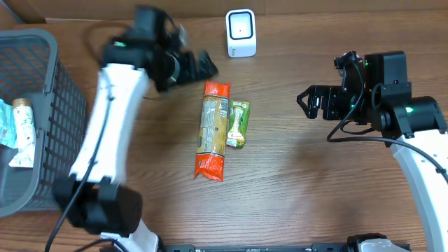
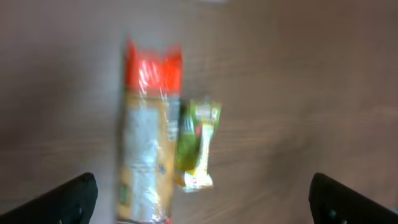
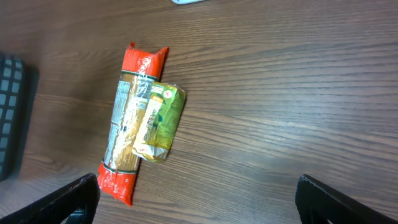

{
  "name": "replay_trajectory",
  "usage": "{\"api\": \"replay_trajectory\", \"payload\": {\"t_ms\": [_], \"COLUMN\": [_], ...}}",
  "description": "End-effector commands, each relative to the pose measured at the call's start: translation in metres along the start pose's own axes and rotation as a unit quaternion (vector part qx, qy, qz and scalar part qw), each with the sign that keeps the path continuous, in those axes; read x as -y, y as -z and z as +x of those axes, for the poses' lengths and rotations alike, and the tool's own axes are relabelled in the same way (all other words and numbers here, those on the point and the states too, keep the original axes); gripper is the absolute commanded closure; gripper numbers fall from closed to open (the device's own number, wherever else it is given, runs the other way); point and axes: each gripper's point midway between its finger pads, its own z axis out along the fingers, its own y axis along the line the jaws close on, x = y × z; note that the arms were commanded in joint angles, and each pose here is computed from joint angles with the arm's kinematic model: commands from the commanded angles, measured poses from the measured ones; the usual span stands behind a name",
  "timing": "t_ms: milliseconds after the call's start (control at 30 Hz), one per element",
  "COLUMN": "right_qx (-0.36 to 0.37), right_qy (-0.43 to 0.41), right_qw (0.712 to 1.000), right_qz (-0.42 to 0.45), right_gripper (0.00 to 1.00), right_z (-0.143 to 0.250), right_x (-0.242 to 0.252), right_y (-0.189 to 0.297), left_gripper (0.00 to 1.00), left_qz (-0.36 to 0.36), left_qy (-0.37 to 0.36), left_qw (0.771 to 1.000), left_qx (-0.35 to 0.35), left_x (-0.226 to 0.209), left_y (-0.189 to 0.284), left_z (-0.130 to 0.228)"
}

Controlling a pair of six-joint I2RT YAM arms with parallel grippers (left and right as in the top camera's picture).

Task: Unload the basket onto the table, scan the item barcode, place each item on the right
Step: 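Place the red-capped pasta pack beside the green packet, then reach into the basket and grasp the white leaf-print tube with left gripper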

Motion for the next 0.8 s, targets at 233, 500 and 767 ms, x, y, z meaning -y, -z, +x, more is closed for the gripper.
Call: {"api": "replay_trajectory", "payload": {"t_ms": [233,500,767], "right_qx": [0.012,0.011,0.010], "right_qy": [0.008,0.008,0.008], "right_qw": [1.000,1.000,1.000], "right_qz": [-0.007,-0.007,-0.007], "right_gripper": [0.00,0.00,0.00], "right_z": [-0.008,-0.008,-0.007], "right_x": [-0.007,-0.007,-0.007], "right_y": [0.005,0.005,0.005], "left_gripper": [0.00,0.18,0.11], "left_qz": [-0.279,-0.368,-0.395], "left_qy": [0.046,0.215,0.242], "left_qw": [0.943,0.885,0.866], "left_qx": [0.174,0.187,0.190], "left_x": [-0.122,-0.243,-0.316], "left_y": [0.209,0.259,0.233], "left_z": [-0.014,0.014,0.000]}}
